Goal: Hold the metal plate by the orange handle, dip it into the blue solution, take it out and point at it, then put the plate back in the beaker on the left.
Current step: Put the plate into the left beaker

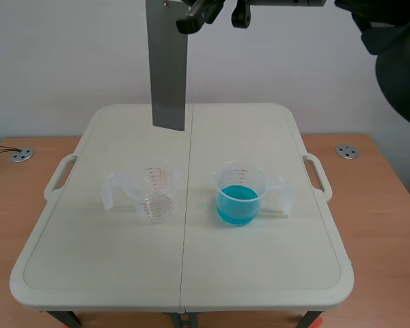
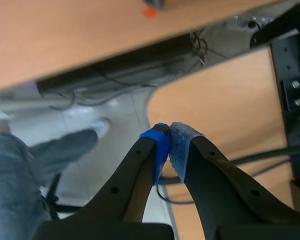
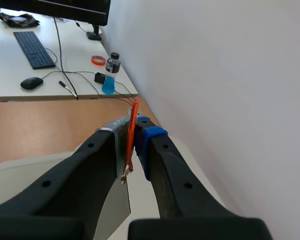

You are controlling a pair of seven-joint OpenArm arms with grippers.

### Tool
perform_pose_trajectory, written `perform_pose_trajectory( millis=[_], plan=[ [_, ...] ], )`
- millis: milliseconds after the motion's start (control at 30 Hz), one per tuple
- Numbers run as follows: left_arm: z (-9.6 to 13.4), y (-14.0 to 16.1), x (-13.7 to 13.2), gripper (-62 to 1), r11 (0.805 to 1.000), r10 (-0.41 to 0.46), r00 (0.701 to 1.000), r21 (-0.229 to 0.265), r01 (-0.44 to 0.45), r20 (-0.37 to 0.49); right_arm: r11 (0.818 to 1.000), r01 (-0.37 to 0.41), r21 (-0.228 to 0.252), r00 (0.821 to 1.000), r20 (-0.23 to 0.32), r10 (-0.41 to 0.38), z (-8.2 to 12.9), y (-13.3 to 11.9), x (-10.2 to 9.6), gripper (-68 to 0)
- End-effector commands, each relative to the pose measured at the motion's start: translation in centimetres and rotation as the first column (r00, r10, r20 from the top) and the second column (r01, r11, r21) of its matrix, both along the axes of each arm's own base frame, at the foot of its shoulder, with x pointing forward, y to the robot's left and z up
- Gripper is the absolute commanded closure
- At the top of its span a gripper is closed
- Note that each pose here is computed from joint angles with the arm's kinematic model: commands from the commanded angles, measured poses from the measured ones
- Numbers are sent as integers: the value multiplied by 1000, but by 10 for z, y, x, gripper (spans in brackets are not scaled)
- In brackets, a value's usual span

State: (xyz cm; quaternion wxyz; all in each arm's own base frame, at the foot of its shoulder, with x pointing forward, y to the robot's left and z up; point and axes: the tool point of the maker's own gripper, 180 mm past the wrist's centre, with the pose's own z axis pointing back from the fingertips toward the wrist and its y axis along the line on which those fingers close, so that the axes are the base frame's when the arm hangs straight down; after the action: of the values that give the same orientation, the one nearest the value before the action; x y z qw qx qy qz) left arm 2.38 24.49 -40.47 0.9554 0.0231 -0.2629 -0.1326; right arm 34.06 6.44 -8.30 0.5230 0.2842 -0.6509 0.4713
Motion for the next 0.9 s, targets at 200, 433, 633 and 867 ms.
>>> perform_pose_trajectory(
  millis=[200, 433, 633, 867],
  plan=[
    [-19, -34, -32, -27, 996, 13, 997, -82, -19, -74, 998, -53, 22, 999, -6, 54, 5, 26, 1, -15],
    [-37, -61, -61, -27, 989, -3, 988, -145, -19, -154, 998, -67, -9, 997, -48, 67, -14, 43, 3, -15],
    [-48, -70, -71, -27, 986, -13, 982, -165, -19, -189, 998, -69, 7, 993, -94, 70, -25, 49, 7, -15],
    [-52, -69, -70, -27, 987, -12, 980, -162, -20, -197, 998, -67, 8, 989, -133, 67, -35, 57, 11, -15]
  ],
)
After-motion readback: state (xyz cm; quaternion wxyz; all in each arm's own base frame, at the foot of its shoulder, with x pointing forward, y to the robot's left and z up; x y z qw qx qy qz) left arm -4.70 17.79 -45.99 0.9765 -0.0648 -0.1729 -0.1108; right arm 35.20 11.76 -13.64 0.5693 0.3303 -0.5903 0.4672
